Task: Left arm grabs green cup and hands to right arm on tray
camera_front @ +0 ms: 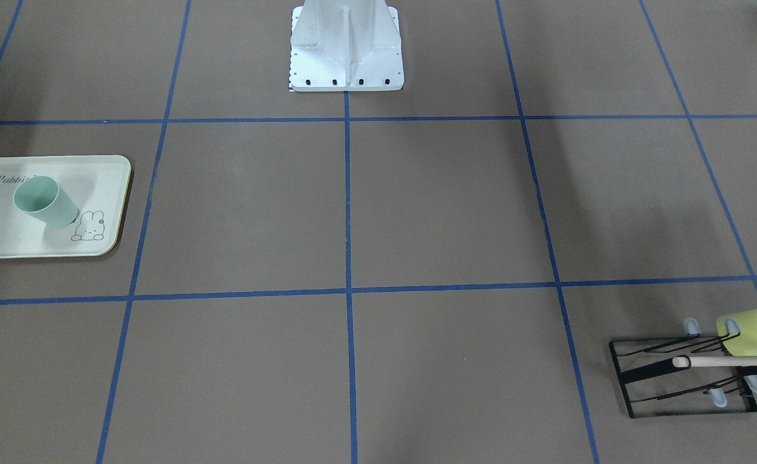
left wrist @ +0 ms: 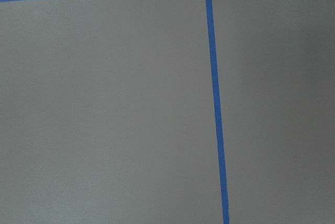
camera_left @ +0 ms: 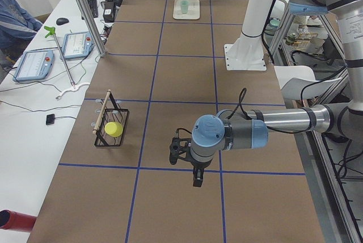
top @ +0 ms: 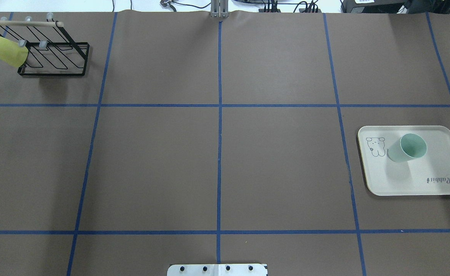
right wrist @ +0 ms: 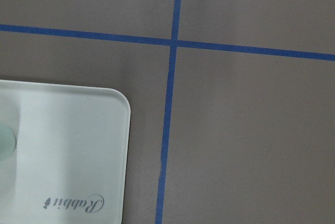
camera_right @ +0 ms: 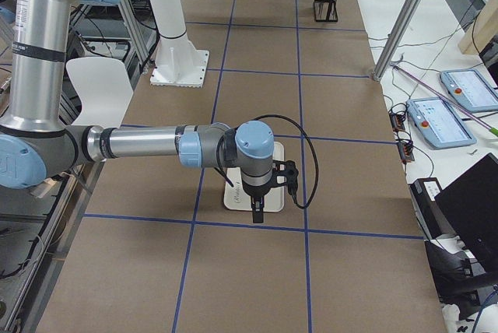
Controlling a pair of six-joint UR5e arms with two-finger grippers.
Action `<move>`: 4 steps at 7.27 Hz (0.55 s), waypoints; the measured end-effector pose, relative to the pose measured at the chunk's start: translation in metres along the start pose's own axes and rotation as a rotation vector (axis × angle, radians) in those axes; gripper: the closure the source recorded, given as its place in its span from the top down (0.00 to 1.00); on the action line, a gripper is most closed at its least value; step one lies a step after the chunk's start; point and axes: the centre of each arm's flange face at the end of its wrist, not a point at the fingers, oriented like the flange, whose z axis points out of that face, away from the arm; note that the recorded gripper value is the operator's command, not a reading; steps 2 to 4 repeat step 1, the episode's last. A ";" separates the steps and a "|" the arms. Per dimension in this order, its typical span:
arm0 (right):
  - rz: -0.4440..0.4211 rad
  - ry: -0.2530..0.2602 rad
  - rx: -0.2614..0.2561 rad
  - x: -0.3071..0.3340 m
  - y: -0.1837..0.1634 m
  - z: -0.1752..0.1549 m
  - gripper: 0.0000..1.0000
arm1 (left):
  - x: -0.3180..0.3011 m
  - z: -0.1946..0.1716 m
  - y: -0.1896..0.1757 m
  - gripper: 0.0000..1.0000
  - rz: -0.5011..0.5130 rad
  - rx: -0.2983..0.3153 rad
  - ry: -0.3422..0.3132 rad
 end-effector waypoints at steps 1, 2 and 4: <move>0.002 0.000 -0.002 0.001 0.001 0.001 1.00 | 0.000 0.000 0.000 1.00 0.000 0.000 -0.001; 0.002 0.000 -0.002 0.001 0.001 0.001 1.00 | 0.000 0.000 0.000 1.00 0.000 0.000 -0.001; 0.002 0.000 -0.002 0.001 0.001 0.001 1.00 | 0.000 0.000 0.000 1.00 0.000 0.000 -0.001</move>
